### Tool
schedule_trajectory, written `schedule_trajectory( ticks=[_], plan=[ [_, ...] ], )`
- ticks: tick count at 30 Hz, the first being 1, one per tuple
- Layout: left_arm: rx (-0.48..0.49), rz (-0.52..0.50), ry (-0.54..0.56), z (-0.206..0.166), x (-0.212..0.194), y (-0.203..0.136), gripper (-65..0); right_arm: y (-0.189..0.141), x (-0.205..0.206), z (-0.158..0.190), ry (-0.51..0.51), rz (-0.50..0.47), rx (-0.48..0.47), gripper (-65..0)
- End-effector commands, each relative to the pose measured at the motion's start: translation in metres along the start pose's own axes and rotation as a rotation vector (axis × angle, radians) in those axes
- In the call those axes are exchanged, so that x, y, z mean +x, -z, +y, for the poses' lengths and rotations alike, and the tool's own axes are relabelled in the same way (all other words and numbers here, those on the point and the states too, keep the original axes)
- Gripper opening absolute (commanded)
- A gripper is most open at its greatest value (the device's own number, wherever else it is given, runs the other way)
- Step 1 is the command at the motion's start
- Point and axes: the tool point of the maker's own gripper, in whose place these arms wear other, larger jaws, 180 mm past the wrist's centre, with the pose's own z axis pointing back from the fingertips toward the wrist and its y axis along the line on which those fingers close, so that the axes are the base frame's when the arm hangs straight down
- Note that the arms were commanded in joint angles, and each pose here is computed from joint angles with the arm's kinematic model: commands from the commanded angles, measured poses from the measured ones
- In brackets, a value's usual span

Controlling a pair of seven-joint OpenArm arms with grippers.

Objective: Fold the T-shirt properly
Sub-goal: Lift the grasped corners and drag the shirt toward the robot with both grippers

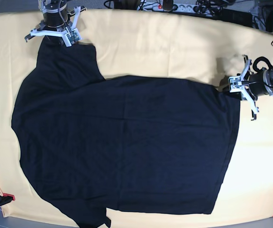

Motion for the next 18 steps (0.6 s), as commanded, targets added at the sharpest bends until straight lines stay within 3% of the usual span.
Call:
schedule_trajectory(
  ticks=[1, 6, 10, 18],
  plan=[
    [0.031, 0.0, 0.02, 0.015, 0.005, -0.012, -65.0, -0.008, 0.004, -0.006, -0.015, -0.021, -0.014, -65.0],
    [0.007, -0.038, 0.028, 0.015, 0.031, -0.024, -65.0, -0.031, -0.011, -0.022, -0.115, 0.02, -0.065, -65.0],
    [-0.073, -0.075, 0.052, 0.002, 0.05, -0.034, -65.0, -0.045, -0.034, -0.015, -0.171, 0.089, -0.015, -65.0],
    [-0.259, 0.008, 0.072, -0.056, 0.038, -0.046, -65.0, -0.071, -0.073, 0.002, -0.213, 0.224, 0.057, -65.0]
  ],
)
